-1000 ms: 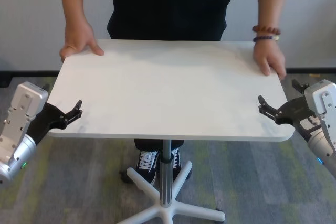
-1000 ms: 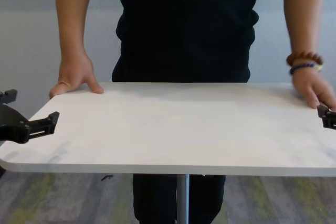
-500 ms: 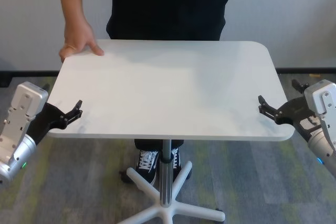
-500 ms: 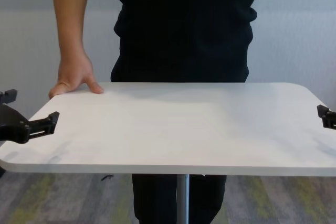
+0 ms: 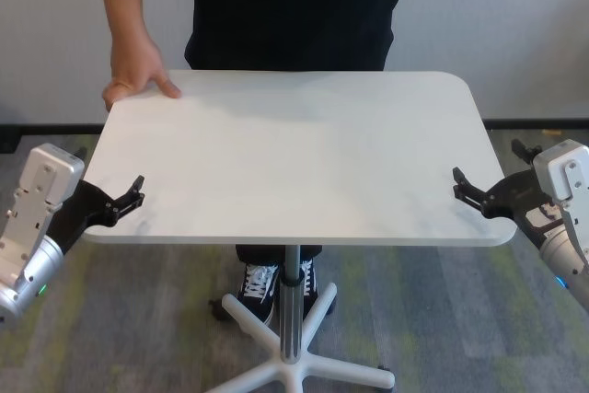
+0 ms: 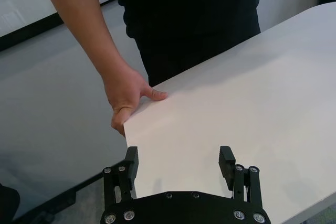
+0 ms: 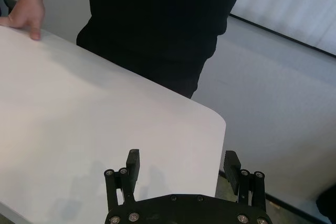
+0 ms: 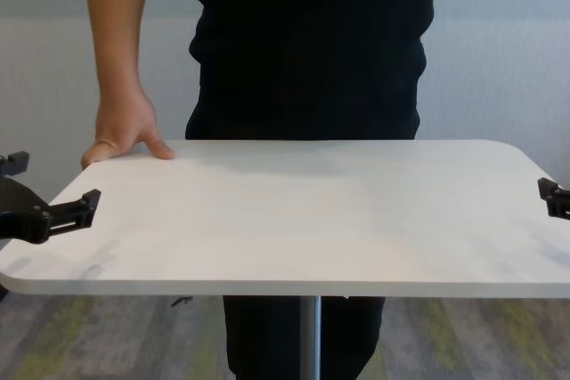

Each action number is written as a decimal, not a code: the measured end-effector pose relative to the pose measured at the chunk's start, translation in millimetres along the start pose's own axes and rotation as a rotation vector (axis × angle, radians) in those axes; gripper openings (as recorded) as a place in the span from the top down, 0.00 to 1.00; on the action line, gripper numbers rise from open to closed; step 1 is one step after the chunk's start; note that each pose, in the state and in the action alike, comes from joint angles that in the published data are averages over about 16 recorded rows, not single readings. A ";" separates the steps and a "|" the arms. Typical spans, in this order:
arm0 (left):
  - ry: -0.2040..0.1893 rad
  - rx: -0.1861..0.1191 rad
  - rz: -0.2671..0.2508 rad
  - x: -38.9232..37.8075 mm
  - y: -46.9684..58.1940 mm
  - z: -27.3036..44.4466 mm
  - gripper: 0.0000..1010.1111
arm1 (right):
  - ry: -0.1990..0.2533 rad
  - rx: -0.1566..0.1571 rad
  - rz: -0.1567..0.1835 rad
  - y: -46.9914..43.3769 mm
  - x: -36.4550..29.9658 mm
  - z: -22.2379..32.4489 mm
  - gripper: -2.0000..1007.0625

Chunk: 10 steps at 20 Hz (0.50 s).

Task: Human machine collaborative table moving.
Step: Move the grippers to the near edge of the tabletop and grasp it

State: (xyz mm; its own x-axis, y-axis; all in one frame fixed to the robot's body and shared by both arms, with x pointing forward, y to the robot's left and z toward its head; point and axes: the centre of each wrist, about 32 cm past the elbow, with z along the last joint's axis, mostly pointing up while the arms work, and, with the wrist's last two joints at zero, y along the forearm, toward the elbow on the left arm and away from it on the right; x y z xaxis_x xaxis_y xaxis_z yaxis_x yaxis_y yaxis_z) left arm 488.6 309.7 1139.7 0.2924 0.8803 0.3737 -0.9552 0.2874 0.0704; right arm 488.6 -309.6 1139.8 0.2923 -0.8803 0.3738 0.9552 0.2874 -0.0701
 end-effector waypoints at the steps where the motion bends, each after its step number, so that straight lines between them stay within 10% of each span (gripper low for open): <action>1: 0.000 0.000 0.000 0.0 0.0 0.0 0.01 | 0.000 0.000 0.000 0.0 0.0 0.0 0.00; 10: -0.002 -0.001 0.000 0.0 0.2 0.3 0.01 | -0.001 0.000 0.001 0.0 -0.1 0.2 0.00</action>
State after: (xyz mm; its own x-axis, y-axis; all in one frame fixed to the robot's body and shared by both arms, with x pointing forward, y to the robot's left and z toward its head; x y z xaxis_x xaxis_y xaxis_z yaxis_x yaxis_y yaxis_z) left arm 488.4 309.7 1140.0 0.2924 0.8796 0.3752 -0.9552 0.2878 0.0697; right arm 488.6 -309.5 1139.9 0.2932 -0.8796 0.3746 0.9550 0.2882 -0.0705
